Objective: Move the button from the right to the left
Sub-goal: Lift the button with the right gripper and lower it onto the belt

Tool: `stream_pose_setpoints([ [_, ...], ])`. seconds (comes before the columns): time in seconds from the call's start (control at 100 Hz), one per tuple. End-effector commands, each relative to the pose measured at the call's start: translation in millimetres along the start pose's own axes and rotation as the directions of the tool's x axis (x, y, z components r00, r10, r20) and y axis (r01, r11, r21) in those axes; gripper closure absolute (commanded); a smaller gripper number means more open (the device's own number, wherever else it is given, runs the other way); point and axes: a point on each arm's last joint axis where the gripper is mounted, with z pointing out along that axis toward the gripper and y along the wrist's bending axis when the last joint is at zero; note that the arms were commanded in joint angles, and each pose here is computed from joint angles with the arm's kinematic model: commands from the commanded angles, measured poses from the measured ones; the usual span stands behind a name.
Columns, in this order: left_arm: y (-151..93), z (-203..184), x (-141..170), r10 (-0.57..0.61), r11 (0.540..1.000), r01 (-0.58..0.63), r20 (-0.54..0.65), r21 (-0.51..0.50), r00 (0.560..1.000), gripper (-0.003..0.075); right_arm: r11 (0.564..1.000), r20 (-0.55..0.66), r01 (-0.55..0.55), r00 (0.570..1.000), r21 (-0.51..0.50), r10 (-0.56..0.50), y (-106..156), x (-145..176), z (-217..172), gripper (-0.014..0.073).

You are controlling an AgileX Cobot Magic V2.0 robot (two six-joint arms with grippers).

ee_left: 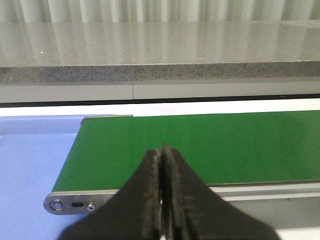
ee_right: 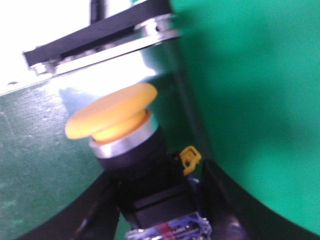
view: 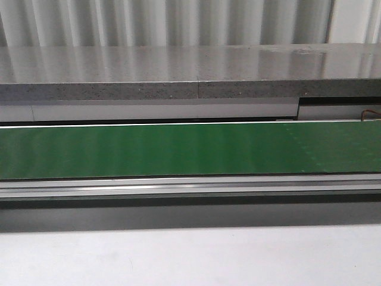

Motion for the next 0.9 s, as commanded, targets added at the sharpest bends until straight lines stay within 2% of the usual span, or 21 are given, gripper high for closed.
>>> stream_pose_setpoints([
  [0.0,0,-1,-1,-0.007,1.000,0.007,0.089,-0.002,0.996,0.0740,1.000,0.082,-0.019,0.996,-0.017,0.020,6,-3,-17,0.0371],
  [0.26,0,-1,-1,-0.007,1.000,0.007,0.089,-0.002,0.996,0.0740,0.999,0.025,-0.032,0.999,-0.012,0.032,4,-3,7,0.0358],
  [0.33,0,-1,-1,-0.007,1.000,0.007,0.089,-0.002,0.996,0.0740,0.999,0.033,-0.029,0.999,-0.016,0.030,5,-4,7,0.0277],
  [0.46,0,-1,-1,-0.007,1.000,0.007,0.089,-0.002,0.996,0.0740,1.000,0.059,-0.017,0.998,-0.019,0.018,6,-5,2,0.0034],
  [0.51,0,-1,-1,-0.007,1.000,0.007,0.089,-0.002,0.996,0.0740,1.000,0.076,0.005,0.997,-0.021,-0.004,7,-5,-2,0.0008],
  [0.75,0,-1,-1,-0.007,1.000,0.007,0.089,-0.002,0.996,0.0740,0.980,0.214,0.196,0.959,-0.027,-0.186,31,1,-43,0.0080],
  [0.82,0,-1,-1,-0.007,1.000,0.007,0.089,-0.002,0.996,0.0740,0.961,0.241,0.275,0.935,-0.023,-0.262,41,6,-54,0.0156],
  [0.89,0,-1,-1,-0.007,1.000,0.007,0.089,-0.002,0.996,0.0740,0.946,0.252,0.322,0.918,-0.026,-0.305,50,12,-63,0.0284],
])
